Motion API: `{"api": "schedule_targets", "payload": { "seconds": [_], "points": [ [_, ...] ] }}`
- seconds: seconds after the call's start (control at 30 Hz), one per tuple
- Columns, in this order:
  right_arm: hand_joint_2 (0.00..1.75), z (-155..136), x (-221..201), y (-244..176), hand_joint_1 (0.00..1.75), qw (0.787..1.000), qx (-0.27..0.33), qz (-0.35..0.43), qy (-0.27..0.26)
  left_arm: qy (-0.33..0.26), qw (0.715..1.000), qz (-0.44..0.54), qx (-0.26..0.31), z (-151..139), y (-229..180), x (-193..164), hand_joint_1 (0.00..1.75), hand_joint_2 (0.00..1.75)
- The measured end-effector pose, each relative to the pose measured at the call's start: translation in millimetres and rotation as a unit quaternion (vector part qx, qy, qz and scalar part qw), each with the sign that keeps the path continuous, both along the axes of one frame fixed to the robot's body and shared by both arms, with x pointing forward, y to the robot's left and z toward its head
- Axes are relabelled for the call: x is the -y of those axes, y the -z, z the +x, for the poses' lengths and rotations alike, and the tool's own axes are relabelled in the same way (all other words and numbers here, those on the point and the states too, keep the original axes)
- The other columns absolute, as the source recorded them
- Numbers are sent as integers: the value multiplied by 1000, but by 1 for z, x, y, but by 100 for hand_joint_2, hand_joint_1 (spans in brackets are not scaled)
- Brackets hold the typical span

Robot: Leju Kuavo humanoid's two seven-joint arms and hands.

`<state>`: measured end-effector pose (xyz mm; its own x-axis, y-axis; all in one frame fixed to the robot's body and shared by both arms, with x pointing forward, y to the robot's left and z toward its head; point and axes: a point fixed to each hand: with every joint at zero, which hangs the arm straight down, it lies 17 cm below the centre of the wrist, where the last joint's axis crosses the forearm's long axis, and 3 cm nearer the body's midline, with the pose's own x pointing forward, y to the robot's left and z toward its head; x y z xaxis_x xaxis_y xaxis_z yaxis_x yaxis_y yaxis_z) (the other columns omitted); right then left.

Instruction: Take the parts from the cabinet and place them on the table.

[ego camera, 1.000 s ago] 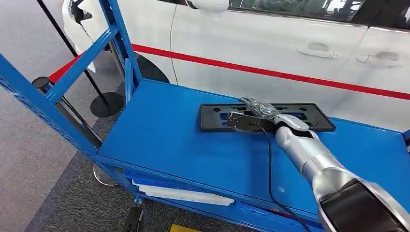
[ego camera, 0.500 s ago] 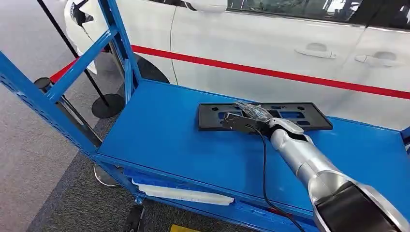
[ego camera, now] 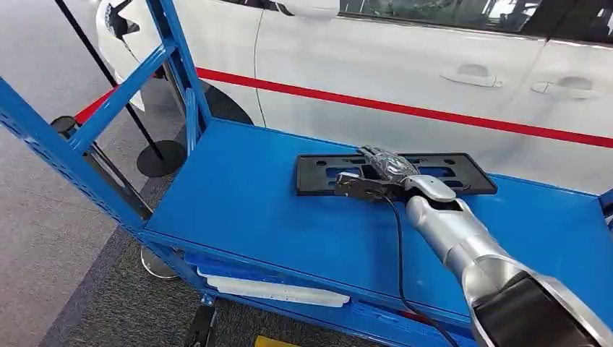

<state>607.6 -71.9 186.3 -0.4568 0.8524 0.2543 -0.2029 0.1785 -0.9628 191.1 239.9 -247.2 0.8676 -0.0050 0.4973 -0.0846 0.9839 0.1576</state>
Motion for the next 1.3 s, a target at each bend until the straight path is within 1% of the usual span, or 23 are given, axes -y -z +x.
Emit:
{"api": "schedule_targets", "payload": {
  "seconds": [1.1, 1.3],
  "points": [
    [175, 2, 6, 0, 0, 1000, 9, -12, 5, 6, 1000, 2, 7, 2, -1, 1, 0, 0],
    [175, 5, 8, -7, 0, 1000, 16, -8, 9, -15, 999, -28, 22, 1, -3, 7, 0, 0]
  ]
}}
